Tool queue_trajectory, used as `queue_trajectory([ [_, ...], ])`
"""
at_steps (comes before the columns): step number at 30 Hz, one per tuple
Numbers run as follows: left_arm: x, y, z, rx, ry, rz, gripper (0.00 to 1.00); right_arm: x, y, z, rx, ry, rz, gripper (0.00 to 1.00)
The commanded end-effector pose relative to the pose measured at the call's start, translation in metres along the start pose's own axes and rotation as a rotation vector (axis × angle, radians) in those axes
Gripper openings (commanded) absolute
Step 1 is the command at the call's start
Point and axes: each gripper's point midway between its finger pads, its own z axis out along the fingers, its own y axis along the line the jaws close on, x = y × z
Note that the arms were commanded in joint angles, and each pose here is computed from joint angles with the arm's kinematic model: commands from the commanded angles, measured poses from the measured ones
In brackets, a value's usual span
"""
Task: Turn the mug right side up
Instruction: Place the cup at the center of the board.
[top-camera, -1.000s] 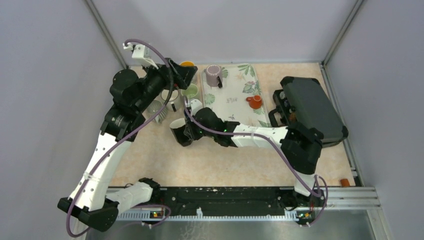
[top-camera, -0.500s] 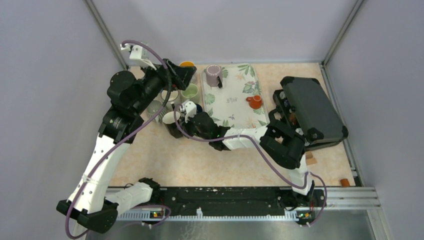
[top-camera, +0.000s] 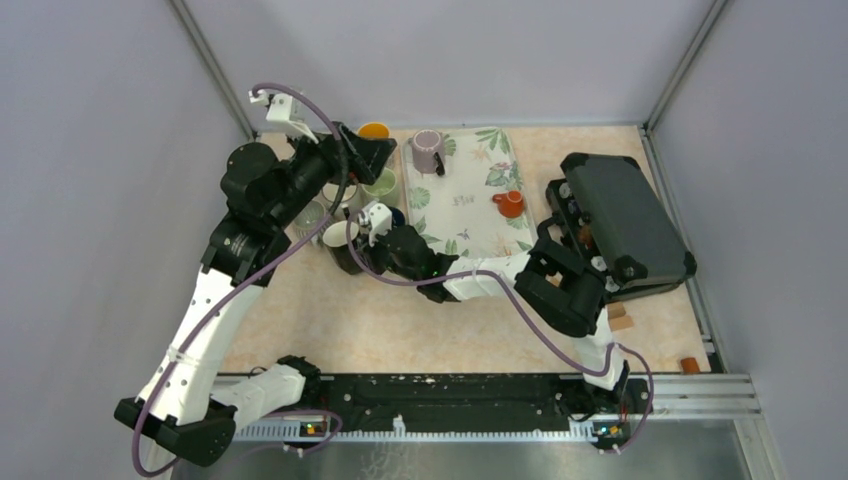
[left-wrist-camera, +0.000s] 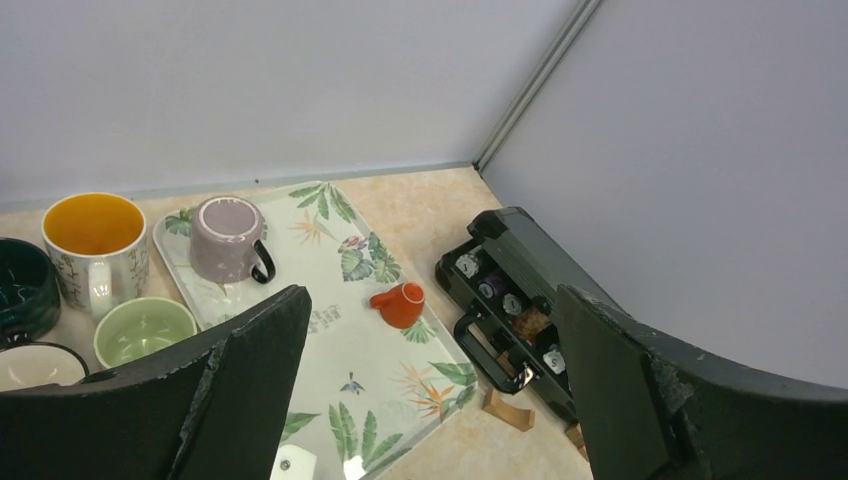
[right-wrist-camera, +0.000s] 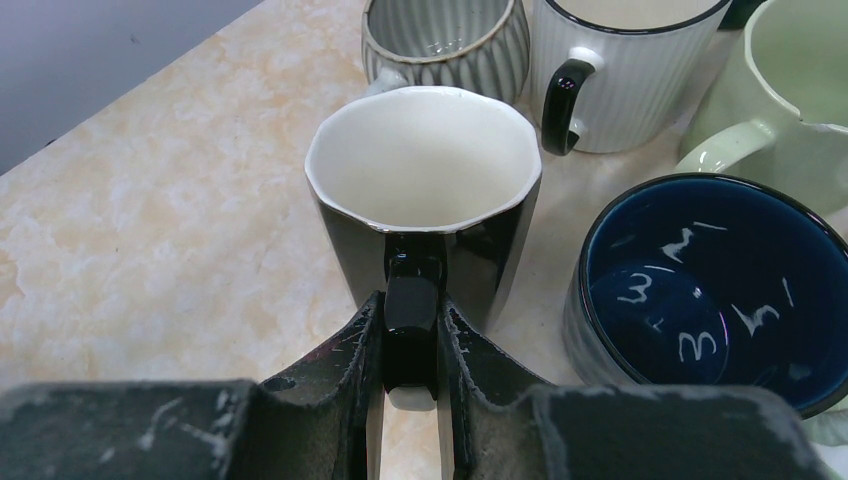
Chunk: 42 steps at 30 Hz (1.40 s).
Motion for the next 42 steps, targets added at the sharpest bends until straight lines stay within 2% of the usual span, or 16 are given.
queue_trajectory([
  [1,-0.010,-0.008,-0.003,0.035,-0.040,0.005,0.98,-0.024,0.008,0.007,-0.015,-0.102,-0.010,0.17],
  [11,-0.006,-0.005,-0.003,0.027,-0.034,0.005,0.99,-0.013,0.004,0.011,-0.001,-0.077,-0.020,0.27],
  [14,-0.006,-0.005,-0.002,0.027,-0.034,0.005,0.99,-0.011,0.003,0.012,0.001,-0.072,-0.023,0.34],
  [26,-0.003,-0.003,0.000,0.027,-0.029,0.003,0.98,-0.007,0.002,0.015,0.010,-0.046,-0.035,0.48],
  [42,-0.004,-0.004,0.002,0.031,-0.032,-0.001,0.99,-0.033,0.010,-0.002,-0.013,-0.054,0.015,0.65],
])
